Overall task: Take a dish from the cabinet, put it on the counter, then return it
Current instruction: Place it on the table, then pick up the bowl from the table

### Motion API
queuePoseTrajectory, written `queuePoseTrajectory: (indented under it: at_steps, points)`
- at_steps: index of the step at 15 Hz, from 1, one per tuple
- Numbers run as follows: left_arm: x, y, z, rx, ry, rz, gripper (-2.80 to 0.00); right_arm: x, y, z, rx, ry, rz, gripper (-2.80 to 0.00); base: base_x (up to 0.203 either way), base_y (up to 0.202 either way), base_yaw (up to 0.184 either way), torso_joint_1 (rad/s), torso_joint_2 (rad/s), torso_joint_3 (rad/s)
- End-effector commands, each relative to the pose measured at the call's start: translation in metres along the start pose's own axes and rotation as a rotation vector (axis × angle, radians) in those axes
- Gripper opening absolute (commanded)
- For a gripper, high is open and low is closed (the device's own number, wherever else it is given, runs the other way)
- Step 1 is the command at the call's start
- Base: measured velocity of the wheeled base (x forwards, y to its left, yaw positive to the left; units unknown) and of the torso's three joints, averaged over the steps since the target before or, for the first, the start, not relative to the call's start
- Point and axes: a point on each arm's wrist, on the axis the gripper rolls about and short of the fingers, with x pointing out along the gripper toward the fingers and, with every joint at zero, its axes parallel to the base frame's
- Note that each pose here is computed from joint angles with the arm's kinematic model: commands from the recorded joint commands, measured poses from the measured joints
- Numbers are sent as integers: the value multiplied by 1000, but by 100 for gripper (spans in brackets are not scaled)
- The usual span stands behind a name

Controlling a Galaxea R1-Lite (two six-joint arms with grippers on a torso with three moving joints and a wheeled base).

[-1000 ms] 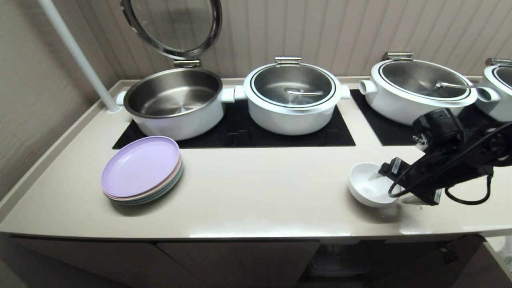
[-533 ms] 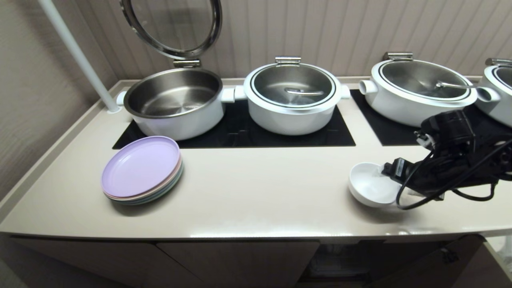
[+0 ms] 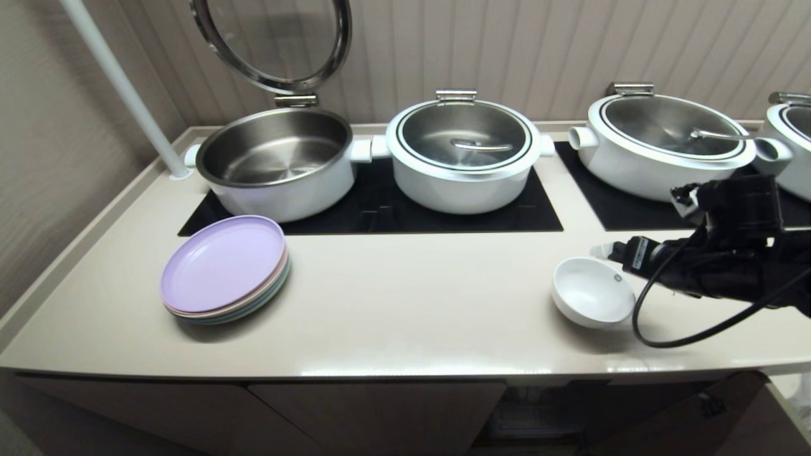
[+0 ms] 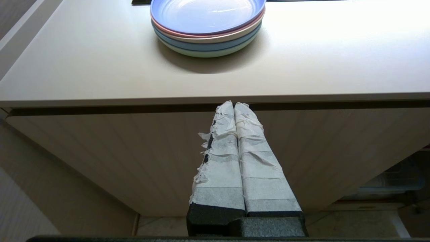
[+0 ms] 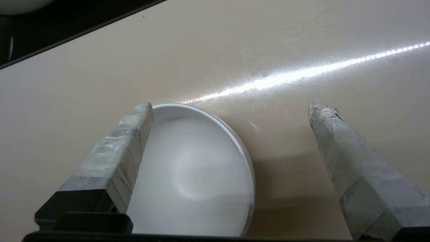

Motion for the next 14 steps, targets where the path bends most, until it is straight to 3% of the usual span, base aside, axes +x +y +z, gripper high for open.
queuePoseTrajectory:
  at_steps: [1, 4, 8, 9, 14]
  points:
    - [0, 0, 0, 0, -1, 0, -280, -9, -1, -3, 0, -11, 6, 0, 0, 0, 0, 0, 0, 0]
    - [0, 0, 0, 0, -1, 0, -280, -22, -5, -12, 1, -19, 8, 0, 0, 0, 0, 0, 0, 0]
    - [0, 0, 0, 0, -1, 0, -280, -38, -8, -19, -2, -112, 49, 0, 0, 0, 0, 0, 0, 0]
    - [0, 0, 0, 0, -1, 0, -280, -41, -9, -21, -14, -119, 51, -280, 0, 0, 0, 0, 0, 0]
    - [0, 0, 0, 0, -1, 0, -280, -68, -14, -33, -46, -163, 66, -280, 0, 0, 0, 0, 0, 0]
